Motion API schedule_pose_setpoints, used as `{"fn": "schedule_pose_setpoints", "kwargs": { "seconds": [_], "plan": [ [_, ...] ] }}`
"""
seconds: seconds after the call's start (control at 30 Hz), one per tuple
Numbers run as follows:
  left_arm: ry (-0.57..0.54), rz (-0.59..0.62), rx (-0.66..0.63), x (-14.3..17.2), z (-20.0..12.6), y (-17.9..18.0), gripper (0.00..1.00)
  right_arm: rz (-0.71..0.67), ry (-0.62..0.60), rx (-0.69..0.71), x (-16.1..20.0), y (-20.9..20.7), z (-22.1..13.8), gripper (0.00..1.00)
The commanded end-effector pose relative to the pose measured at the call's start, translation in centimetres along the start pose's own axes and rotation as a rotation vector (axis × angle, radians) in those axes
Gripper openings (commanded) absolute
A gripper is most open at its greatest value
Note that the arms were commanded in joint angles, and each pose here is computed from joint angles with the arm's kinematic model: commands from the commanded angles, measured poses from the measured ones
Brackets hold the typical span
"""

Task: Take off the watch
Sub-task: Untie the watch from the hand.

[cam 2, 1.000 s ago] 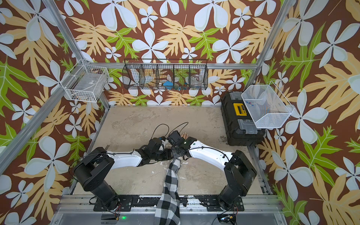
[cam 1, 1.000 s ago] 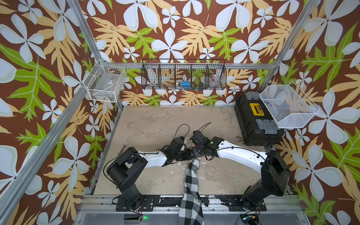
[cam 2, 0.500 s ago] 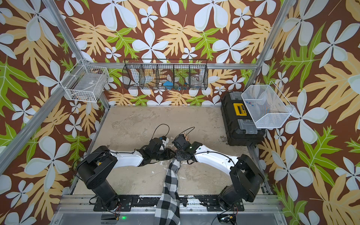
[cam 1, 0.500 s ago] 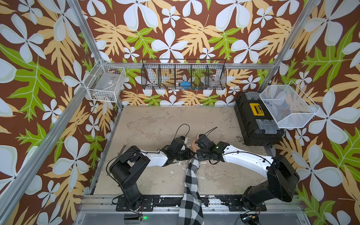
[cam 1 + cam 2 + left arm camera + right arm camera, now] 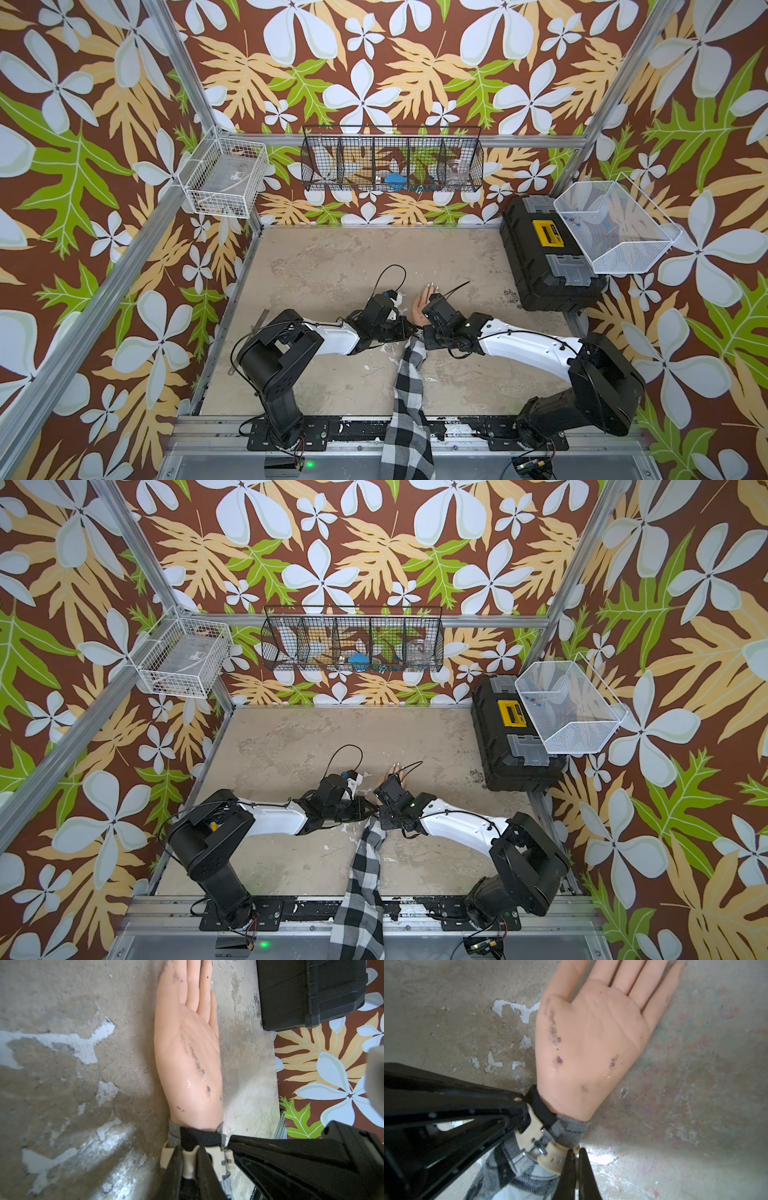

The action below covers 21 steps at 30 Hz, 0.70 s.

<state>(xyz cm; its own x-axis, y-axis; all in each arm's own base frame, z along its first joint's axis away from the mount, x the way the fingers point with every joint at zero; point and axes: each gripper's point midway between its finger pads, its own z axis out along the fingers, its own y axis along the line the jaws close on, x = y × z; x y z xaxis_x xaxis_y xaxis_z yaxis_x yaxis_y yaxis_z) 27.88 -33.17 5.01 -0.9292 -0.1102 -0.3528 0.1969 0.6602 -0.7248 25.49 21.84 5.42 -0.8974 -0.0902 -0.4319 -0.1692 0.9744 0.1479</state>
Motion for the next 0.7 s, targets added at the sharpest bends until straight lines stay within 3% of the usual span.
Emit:
{"fn": "schedule_pose_setpoints", "kwargs": {
  "seconds": [0.0,0.4,0.67],
  "plan": [
    [0.063,-0.021,-0.122,2.0,0.1,3.2,0.15,0.018,0.073,0.079,2.2,-2.4,-0.1,0.00],
    [0.072,-0.024,-0.132,2.2,0.4,3.6,0.14,0.022,0.157,0.082,4.6,-3.3,2.3,0.00],
    [0.066,-0.017,-0.120,1.9,0.2,3.0,0.17,0.043,0.112,-0.008,3.7,-1.9,2.0,0.00]
  ]
}}
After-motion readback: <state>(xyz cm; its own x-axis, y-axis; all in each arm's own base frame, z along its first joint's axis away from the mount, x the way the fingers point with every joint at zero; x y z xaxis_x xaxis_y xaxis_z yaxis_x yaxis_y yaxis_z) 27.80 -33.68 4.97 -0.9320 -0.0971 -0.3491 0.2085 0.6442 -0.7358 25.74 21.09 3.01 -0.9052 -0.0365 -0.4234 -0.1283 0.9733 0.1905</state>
